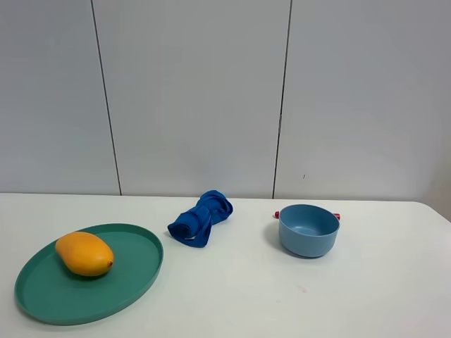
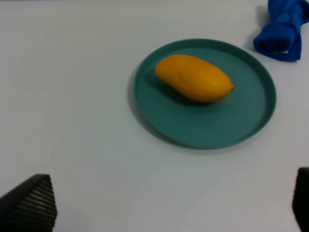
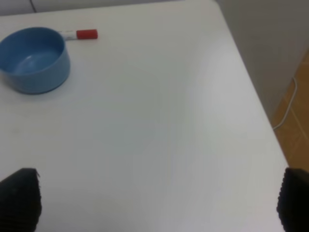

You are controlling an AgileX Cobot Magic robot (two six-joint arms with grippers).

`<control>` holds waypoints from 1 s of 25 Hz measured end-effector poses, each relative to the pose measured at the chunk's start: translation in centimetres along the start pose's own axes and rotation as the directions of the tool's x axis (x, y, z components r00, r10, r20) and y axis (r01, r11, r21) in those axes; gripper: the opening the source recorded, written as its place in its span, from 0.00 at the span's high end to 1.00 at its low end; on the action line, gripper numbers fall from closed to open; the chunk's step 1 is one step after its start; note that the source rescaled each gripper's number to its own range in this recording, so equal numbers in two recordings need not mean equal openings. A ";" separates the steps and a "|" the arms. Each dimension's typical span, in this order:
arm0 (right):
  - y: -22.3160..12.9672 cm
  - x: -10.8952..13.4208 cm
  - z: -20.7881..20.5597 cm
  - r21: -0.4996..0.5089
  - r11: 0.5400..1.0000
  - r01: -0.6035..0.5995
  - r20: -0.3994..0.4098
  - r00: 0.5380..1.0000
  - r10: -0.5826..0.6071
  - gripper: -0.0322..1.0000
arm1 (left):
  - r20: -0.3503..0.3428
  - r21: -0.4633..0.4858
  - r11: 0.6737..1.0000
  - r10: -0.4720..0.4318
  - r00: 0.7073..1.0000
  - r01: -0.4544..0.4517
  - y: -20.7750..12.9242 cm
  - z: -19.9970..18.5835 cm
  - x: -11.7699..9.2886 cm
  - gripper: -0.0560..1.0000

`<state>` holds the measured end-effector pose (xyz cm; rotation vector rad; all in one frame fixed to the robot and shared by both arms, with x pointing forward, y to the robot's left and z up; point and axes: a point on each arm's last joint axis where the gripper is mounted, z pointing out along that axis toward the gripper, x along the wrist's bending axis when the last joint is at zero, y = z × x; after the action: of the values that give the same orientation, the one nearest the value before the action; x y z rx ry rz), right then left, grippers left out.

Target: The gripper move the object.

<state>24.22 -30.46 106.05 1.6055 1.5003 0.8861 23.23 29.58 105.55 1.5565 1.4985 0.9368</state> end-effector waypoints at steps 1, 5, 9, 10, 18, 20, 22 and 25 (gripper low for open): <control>0.0 0.0 -0.1 -0.004 1.000 0.007 -0.006 1.000 -0.007 0.00 | 0.000 0.000 1.000 0.000 1.000 0.000 0.0 0.0 0.0 0.00; -0.6 0.1 0.1 0.006 1.000 0.028 -0.012 1.000 -0.028 0.00 | 0.000 0.000 1.000 0.000 1.000 0.000 0.0 0.0 0.0 0.00; -0.8 0.1 0.0 0.006 0.999 0.038 -0.018 0.999 -0.038 0.00 | 0.000 0.000 1.000 0.000 1.000 0.000 0.0 0.0 0.0 0.00; -0.8 0.1 0.0 0.006 0.999 0.038 -0.018 0.999 -0.038 0.00 | 0.000 0.000 1.000 0.000 1.000 0.000 0.0 0.0 0.0 0.00; -0.8 0.1 0.0 0.006 0.999 0.038 -0.018 0.999 -0.038 0.00 | -0.001 0.000 1.000 0.000 1.000 0.000 0.0 0.0 0.0 0.00; -0.8 0.1 0.0 0.006 0.999 0.038 -0.018 0.999 -0.038 0.00 | -0.001 0.000 1.000 0.000 1.000 0.000 0.0 0.0 0.0 0.00; -0.8 0.1 0.0 0.006 0.999 0.038 -0.018 0.999 -0.038 0.00 | -0.001 0.000 1.000 0.000 1.000 0.000 0.0 0.0 0.0 0.00; -0.8 0.1 0.0 0.006 0.999 0.038 -0.018 0.999 -0.038 0.00 | -0.001 0.000 1.000 0.000 1.000 0.000 0.0 0.0 0.0 0.00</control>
<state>23.83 -30.29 105.35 1.5725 1.5420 0.8777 23.23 29.59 105.55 1.5568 1.4988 0.9378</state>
